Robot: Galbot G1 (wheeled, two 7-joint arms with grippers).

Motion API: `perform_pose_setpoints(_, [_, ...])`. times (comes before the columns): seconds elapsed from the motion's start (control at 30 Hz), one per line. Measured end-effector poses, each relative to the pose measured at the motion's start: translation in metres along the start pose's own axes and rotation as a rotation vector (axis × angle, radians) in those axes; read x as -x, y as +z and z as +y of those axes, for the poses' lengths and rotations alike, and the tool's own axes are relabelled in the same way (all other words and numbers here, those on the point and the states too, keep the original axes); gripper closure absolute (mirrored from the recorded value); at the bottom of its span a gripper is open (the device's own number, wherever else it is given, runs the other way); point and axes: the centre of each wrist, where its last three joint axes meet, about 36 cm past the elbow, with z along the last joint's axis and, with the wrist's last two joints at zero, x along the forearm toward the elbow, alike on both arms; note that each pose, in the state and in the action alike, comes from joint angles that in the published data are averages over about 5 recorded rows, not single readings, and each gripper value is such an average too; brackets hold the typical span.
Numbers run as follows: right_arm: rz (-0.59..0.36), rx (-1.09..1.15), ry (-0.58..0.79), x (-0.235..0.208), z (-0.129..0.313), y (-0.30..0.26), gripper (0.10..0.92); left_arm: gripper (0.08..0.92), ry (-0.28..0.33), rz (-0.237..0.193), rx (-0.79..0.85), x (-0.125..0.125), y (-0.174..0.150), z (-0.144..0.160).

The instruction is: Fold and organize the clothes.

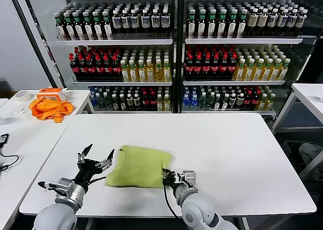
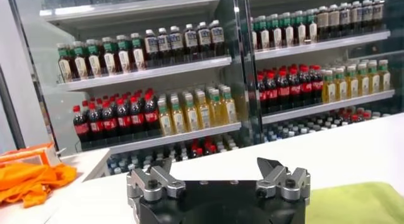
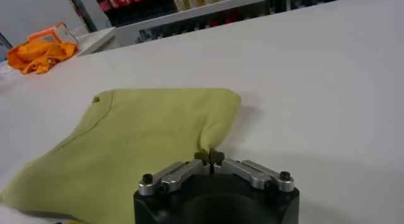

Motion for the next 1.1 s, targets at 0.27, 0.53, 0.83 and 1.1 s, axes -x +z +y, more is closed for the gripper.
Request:
perform_pose_setpoints(0.27, [-0.035,-0.018,0.057,-0.007,-0.017,-0.009,0.917,0.177,0.002,0.002,0.001,0.0,0.001,0.0])
perform_pose_setpoints(0.53, [-0.064,-0.061,0.125,-0.018,-0.05,-0.013,0.917,0.177,0.013,-0.007,-0.006,0.003,0.001,-0.005])
perform_pose_setpoints(0.83, [-0.103,-0.138,0.176,-0.031,-0.088,-0.013,0.916,0.177,0.034,-0.041,-0.008,0.007,-0.001,-0.011])
perform_pose_setpoints(1.1, [-0.18,-0.195,0.189,-0.044,-0.105,-0.012,0.748,0.177,0.062,-0.086,0.05,0.014,-0.002,-0.014])
